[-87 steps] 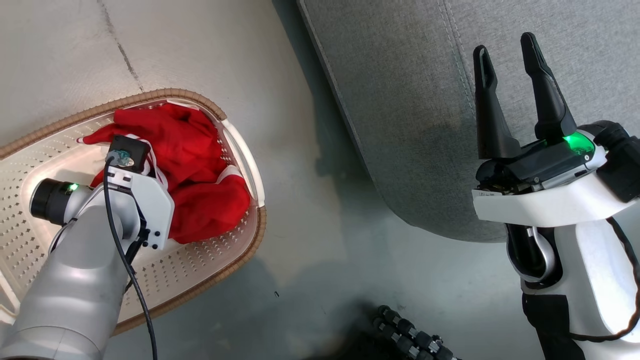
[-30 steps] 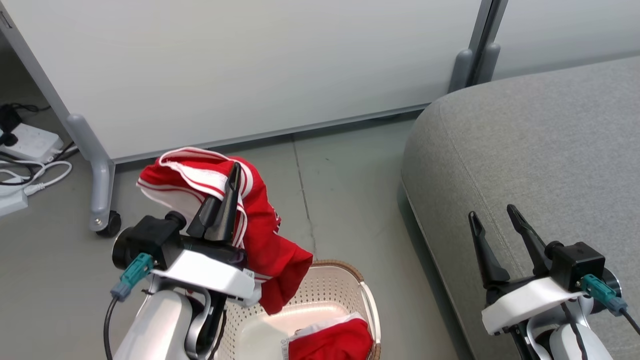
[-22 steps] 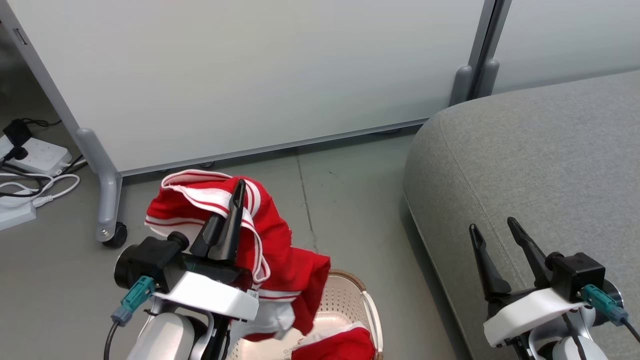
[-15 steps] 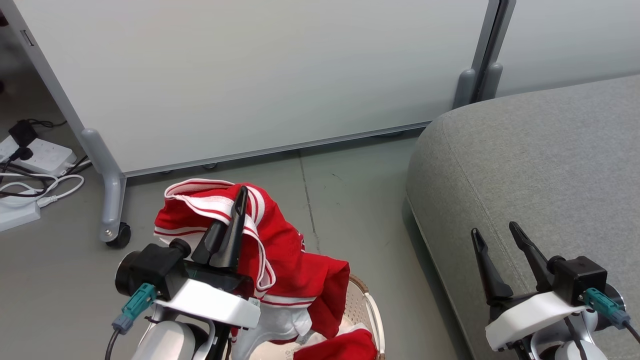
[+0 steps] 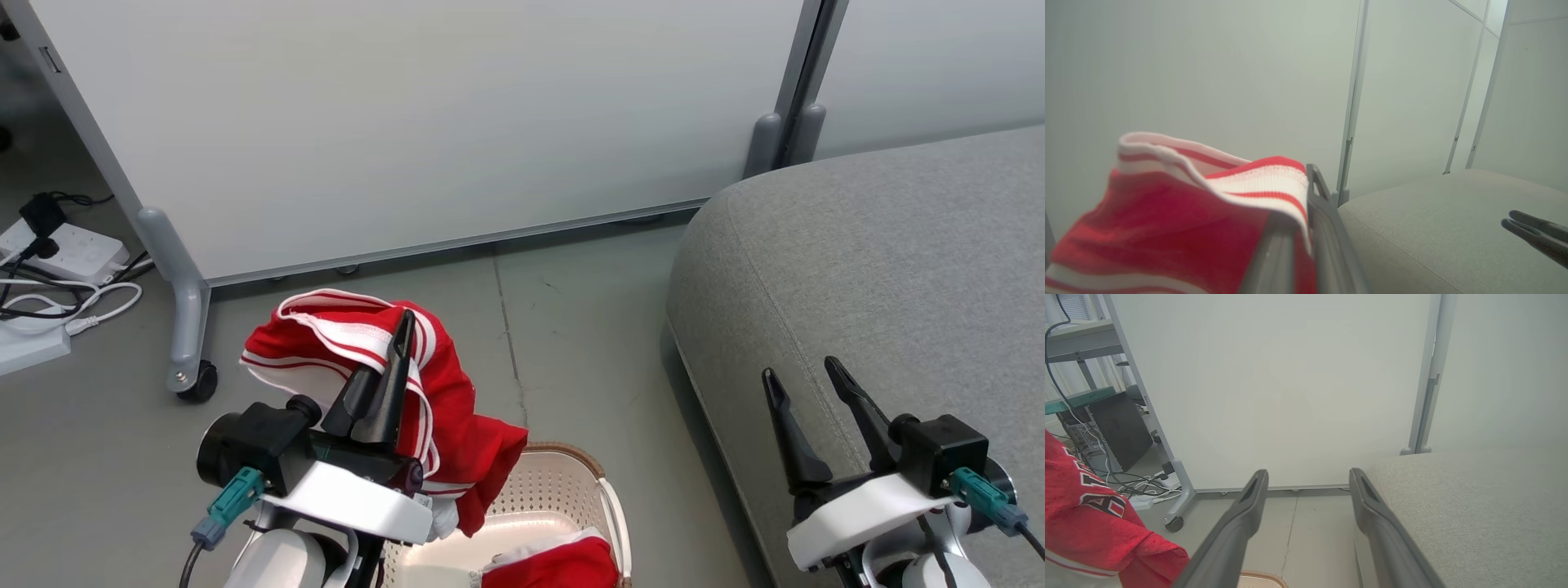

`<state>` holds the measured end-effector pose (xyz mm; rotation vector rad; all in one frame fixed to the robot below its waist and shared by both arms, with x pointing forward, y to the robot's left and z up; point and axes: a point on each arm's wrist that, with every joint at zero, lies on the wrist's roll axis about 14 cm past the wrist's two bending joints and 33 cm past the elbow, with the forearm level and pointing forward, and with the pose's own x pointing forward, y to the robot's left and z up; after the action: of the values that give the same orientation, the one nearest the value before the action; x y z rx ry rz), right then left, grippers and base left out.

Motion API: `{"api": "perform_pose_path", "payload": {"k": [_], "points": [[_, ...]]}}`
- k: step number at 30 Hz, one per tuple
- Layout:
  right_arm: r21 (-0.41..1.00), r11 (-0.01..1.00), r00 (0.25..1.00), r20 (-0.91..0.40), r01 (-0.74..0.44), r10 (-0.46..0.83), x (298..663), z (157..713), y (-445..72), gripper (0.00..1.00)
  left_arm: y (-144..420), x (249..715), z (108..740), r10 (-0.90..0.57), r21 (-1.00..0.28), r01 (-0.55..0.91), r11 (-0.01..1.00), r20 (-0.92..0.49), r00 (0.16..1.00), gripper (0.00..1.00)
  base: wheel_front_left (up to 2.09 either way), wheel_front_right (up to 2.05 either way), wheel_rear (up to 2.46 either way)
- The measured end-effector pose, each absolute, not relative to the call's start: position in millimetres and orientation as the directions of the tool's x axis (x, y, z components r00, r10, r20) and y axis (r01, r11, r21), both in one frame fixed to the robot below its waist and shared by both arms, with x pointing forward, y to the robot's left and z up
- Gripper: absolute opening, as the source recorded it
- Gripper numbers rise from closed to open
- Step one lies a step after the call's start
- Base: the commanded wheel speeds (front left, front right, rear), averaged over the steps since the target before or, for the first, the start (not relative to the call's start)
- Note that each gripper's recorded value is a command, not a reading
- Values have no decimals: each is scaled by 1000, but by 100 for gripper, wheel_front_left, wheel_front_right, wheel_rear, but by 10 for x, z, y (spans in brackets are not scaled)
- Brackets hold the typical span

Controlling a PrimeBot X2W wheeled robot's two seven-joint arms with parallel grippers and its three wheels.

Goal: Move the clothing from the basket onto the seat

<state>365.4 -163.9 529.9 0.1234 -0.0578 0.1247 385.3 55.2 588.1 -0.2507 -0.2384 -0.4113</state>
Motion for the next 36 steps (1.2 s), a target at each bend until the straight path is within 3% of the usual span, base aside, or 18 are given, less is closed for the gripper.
{"api": "perform_pose_path", "payload": {"k": [9, 21, 26, 33, 34, 35, 36], "points": [[101, 931, 931, 146, -351, 335, 3797, 5614, -1001, 100, 557, 3829, 5939, -360, -191, 425, 885, 297, 884, 0, 0, 0, 0], [80, 709, 712, 139, -701, 688, 3707, 5670, 228, 100, 502, 3774, 5994, -384, -182, 452, 873, 314, 868, 0, 0, 0, 0], [85, 634, 640, 112, -769, 761, 3643, 5601, 528, 100, 469, 3765, 5993, -396, -182, 464, 867, 314, 863, 0, 0, 0, 0], [74, 596, 599, 36, -800, 800, 3683, 5429, 718, 100, 436, 3752, 5991, -409, -179, 478, 860, 317, 856, 0, 0, 0, 0], [80, 593, 596, 26, -801, 802, 3690, 5404, 734, 84, 433, 3750, 5990, -410, -179, 479, 860, 317, 855, 0, 0, 0, 0], [75, 587, 590, 13, -806, 808, 3689, 5378, 756, 36, 435, 3750, 5990, -410, -179, 479, 860, 317, 855, 0, 0, 0, 0], [74, 583, 584, 5, -809, 811, 3690, 5363, 773, 0, 436, 3749, 5991, -410, -179, 478, 860, 317, 855, 0, 0, 0, 0]]}}
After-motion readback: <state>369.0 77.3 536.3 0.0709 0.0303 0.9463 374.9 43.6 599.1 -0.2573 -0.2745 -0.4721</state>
